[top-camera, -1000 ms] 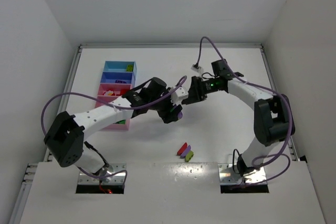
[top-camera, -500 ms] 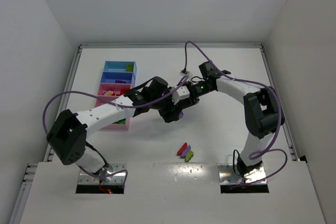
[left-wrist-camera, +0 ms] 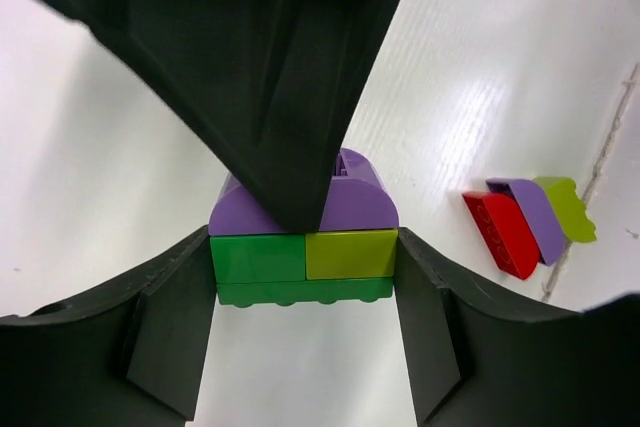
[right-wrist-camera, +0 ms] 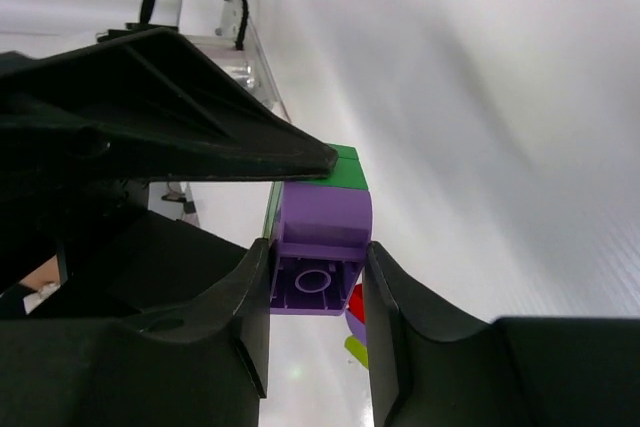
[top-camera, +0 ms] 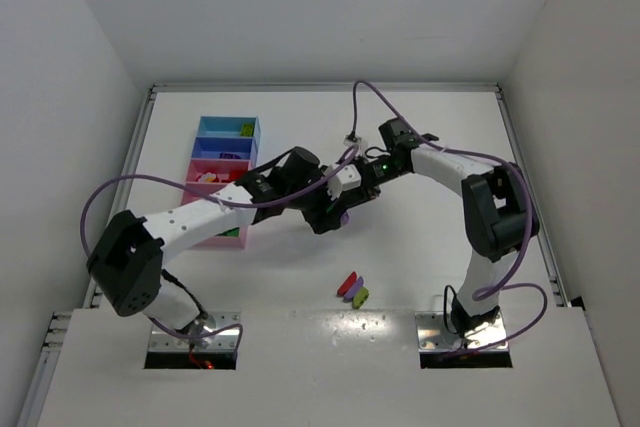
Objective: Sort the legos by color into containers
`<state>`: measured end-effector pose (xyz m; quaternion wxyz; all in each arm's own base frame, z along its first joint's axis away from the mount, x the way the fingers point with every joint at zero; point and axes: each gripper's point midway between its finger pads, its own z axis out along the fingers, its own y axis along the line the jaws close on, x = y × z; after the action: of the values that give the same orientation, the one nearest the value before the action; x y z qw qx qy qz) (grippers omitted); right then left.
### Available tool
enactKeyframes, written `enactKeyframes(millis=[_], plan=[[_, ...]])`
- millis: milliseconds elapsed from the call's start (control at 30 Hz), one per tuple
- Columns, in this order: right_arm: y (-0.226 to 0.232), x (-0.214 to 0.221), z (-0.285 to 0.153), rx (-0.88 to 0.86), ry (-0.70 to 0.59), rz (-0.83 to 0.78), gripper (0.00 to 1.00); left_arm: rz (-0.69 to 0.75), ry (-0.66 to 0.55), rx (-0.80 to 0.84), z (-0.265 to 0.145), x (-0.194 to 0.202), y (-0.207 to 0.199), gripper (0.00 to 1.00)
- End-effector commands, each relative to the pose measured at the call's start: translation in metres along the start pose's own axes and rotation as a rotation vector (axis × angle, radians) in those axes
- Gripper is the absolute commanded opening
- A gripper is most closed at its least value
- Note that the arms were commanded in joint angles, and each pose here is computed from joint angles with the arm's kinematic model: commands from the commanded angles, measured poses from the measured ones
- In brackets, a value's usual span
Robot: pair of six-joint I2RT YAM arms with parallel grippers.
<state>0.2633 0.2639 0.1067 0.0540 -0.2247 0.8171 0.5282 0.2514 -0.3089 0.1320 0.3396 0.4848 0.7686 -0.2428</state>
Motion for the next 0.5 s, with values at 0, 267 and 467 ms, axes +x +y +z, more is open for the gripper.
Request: enactKeyframes(millis=[0, 267, 467], plan=[[0.027, -0.021, -0.024, -0.094, -0.059, -0.116, 0.0, -0.032, -0.025, -0.131, -0.022, 0.007, 0.036, 0.17], [0.036, -0.095, -0.057, -0.021, -0.198, -0.237, 0.0, -0.056, 0.016, -0.247, -0.067, 0.048, 0.062, 0.16], [0.049, -0.178, -0.043, 0.012, -0.323, -0.345, 0.0, -0.114, -0.12, -0.367, -0.117, 0.022, 0.081, 0.13]])
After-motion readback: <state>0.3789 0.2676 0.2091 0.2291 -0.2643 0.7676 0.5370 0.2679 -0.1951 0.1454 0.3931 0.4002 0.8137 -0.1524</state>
